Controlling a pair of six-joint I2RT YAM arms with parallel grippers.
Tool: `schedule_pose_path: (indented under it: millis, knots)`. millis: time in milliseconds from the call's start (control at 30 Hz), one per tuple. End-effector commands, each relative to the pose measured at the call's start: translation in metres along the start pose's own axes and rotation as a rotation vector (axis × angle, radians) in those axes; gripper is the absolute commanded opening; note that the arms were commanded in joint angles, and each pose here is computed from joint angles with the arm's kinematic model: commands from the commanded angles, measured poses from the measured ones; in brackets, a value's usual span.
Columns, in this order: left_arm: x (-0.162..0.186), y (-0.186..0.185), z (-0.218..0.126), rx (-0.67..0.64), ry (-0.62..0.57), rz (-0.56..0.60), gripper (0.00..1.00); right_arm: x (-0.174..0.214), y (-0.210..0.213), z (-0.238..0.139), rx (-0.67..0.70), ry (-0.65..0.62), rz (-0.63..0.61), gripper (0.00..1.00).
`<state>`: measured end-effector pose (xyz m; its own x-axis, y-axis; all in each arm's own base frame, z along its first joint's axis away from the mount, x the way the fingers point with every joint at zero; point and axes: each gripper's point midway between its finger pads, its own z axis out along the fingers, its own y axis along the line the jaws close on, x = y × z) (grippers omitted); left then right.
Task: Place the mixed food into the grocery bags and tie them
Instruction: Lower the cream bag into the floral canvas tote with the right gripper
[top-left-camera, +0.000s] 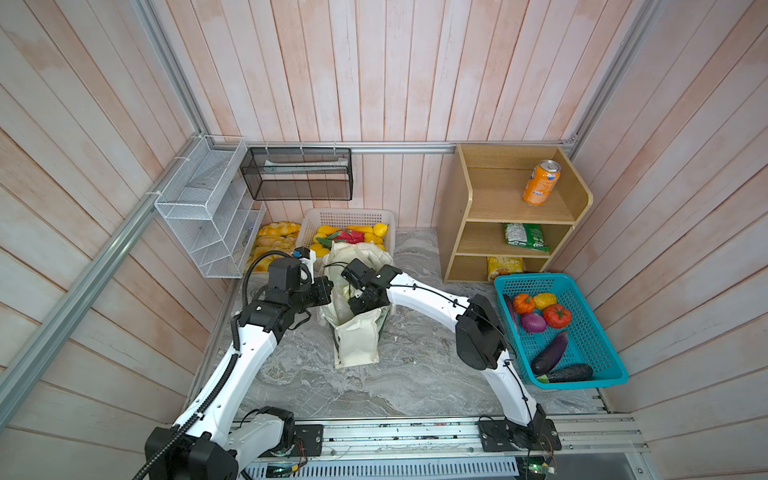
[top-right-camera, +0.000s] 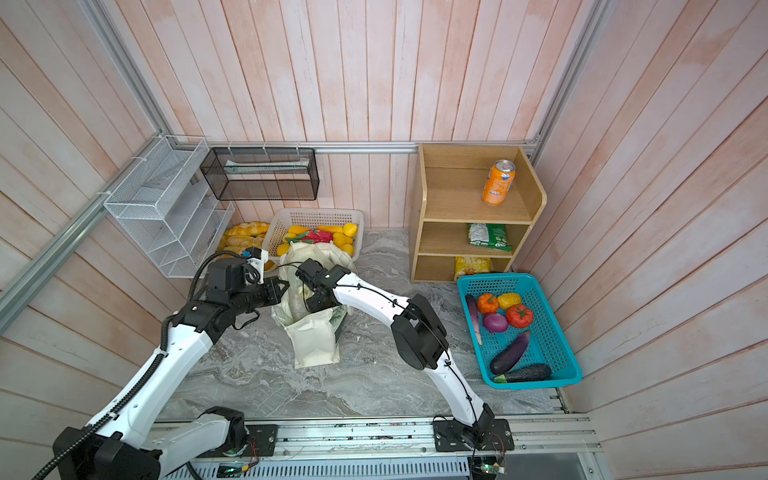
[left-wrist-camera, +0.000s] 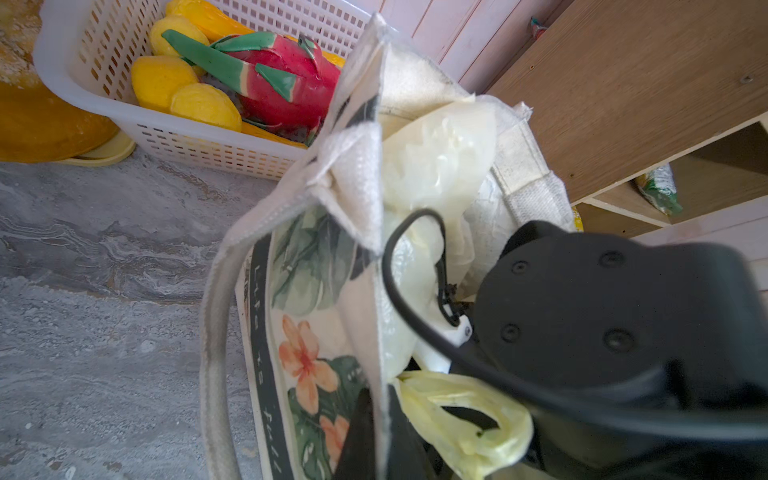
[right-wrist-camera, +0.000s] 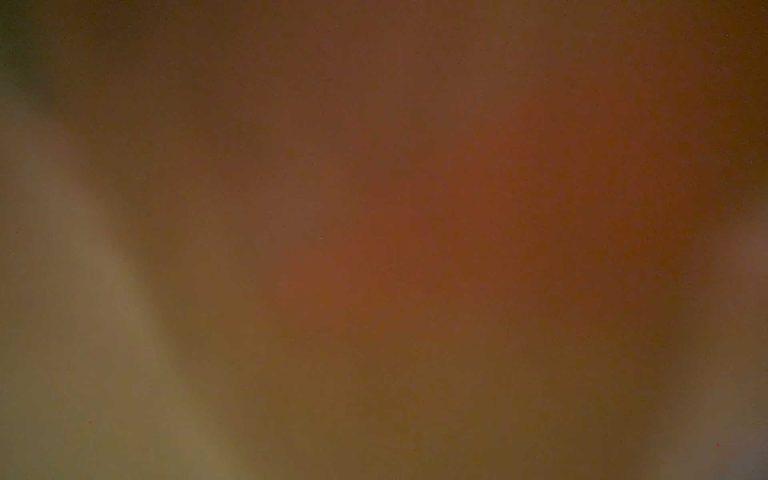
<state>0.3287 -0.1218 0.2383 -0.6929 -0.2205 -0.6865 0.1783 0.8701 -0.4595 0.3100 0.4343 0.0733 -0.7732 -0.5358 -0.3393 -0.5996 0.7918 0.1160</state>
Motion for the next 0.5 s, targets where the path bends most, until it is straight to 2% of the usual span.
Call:
schedule_pose_path:
  millis: [0,100,200,267,333,467]
  knots:
    - [-0.021,-0.026,-0.013,0.101,-0.078,0.033,0.00,0.049,-0.002,0.034,-0.045,0.172,0.012,0.00]
    - [-0.019,-0.025,-0.012,0.100,-0.069,0.034,0.00,0.043,0.004,0.008,-0.085,0.128,0.009,0.02]
    - [-0.016,-0.024,-0.010,0.100,-0.064,0.038,0.00,0.024,0.014,-0.035,-0.133,0.037,0.009,0.41]
    - [-0.014,-0.022,-0.008,0.097,-0.057,0.039,0.00,0.012,0.018,-0.064,-0.155,-0.024,0.004,0.53]
    - [-0.013,-0.022,-0.006,0.099,-0.056,0.038,0.00,0.002,0.021,-0.091,-0.169,-0.083,0.003,0.58]
    - [-0.013,-0.024,-0.002,0.120,-0.052,0.035,0.00,-0.006,0.022,-0.129,-0.172,-0.144,0.000,0.60]
